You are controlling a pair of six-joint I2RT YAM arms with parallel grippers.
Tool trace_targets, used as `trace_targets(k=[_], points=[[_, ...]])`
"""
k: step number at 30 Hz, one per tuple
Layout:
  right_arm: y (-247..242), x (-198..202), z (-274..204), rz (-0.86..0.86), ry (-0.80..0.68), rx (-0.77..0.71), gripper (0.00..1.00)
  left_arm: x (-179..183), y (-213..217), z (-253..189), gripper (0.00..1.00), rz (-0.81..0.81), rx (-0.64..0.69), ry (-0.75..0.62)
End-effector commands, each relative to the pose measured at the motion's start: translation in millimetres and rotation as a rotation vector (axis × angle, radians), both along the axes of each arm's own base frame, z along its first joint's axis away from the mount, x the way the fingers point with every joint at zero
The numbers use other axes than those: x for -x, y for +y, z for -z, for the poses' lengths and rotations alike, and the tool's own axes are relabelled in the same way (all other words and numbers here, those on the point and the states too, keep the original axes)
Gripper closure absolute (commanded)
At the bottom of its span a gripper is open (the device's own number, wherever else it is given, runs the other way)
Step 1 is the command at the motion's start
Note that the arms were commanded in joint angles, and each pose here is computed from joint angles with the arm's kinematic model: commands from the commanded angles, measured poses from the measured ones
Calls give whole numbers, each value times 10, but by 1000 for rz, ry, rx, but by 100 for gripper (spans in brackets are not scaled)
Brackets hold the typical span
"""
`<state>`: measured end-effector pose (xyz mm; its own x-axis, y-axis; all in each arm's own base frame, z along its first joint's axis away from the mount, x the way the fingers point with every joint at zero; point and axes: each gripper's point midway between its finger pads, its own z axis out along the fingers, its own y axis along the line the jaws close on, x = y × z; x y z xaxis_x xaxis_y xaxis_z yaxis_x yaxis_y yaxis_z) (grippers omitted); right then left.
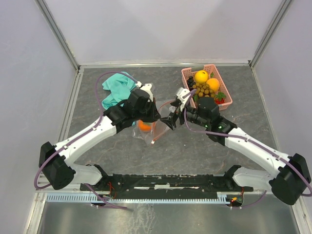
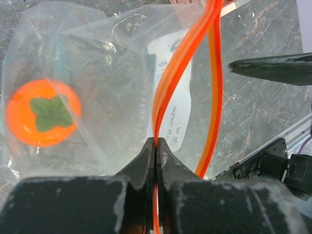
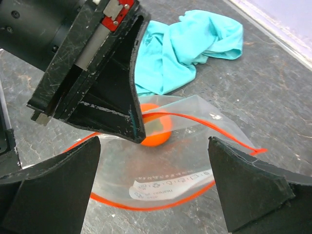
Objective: Place the food in the zip-top bag and seal the zipper
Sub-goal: Place the fake fruit in the zipper food storage bag, then pick up the fake fruit from the bin.
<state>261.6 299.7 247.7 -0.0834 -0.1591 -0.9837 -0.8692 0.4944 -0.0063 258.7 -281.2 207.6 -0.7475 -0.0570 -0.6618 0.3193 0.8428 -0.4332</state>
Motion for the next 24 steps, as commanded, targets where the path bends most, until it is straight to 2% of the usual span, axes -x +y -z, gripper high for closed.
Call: trace_targets(k=[1,7,11,24], points=[[-183,-12,-271,94,-41,-30,1,-54,77,-189,97,-43,29,-48],[-432,-75,-375,223,-24,17,1,-117,166,-278,97,-65,17,-89],[-636,-252,-388,353,0,90,1,-167,236,-324,97,-72,-16,-124],[-1796,-1244,-232,962,202,139,1,-291,330,-489,97,-54,-75,-244]])
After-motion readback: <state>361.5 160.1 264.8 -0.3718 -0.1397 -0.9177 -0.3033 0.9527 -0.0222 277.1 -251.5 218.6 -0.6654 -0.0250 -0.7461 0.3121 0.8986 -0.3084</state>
